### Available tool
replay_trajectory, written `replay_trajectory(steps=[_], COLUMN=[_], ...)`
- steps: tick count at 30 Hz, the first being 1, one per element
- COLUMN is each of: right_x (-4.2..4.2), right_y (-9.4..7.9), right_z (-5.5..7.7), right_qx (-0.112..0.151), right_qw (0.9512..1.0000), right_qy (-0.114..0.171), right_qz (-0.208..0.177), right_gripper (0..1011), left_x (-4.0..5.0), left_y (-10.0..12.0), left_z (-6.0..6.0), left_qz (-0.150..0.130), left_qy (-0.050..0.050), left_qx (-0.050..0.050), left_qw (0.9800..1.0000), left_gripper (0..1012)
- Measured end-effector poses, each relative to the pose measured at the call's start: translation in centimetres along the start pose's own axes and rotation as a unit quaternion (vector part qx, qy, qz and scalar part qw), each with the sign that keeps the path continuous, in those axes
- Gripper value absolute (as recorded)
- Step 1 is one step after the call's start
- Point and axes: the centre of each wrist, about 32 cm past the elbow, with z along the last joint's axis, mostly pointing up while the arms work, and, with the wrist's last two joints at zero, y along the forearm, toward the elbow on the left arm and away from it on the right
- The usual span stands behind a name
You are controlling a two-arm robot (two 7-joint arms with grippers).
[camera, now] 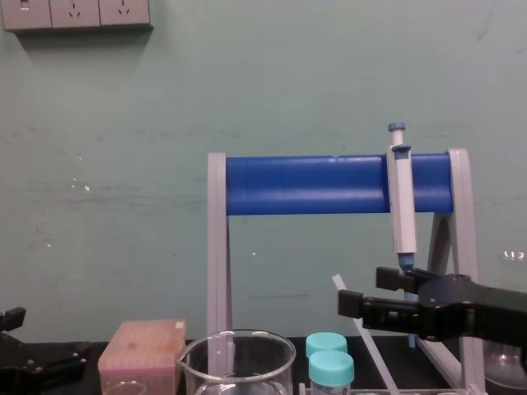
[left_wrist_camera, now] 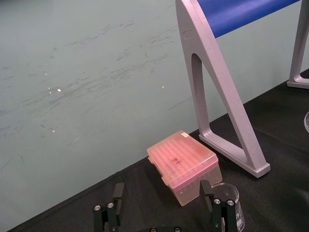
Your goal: Pick up the stirring rod with one hand, then place it down.
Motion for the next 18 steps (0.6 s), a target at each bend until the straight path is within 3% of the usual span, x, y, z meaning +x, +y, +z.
replay_trajectory(steps=[6,12,13,15,16,18], right_x=[0.09,0.28,0.31,0.39,0.44,0.46], right_y=[-1.8,-4.4,-5.0,-5.4,-5.7,-5.8], right_z=[1.2,1.8,1.8,1.8,1.8,1.7], right_qx=[-0.012,-0.028,-0.035,-0.042,-0.047,-0.053], right_qw=[0.9998,0.995,0.9909,0.9856,0.9799,0.9745], right_qy=[-0.001,-0.016,-0.022,-0.028,-0.032,-0.036], right_qz=[-0.018,-0.094,-0.128,-0.161,-0.191,-0.215], right_gripper=[1003,1003,1003,1003,1003,1003], left_x=[0.0,0.0,0.0,0.0,0.0,0.0], left_y=[0.0,0.0,0.0,0.0,0.0,0.0], left_z=[0.0,0.0,0.0,0.0,0.0,0.0], left_qz=[0.0,0.0,0.0,0.0,0.0,0.0], left_qy=[0.0,0.0,0.0,0.0,0.0,0.0], left_qx=[0.0,0.0,0.0,0.0,0.0,0.0], left_qw=[1.0,1.0,1.0,1.0,1.0,1.0], left_gripper=[1000,1000,1000,1000,1000,1000])
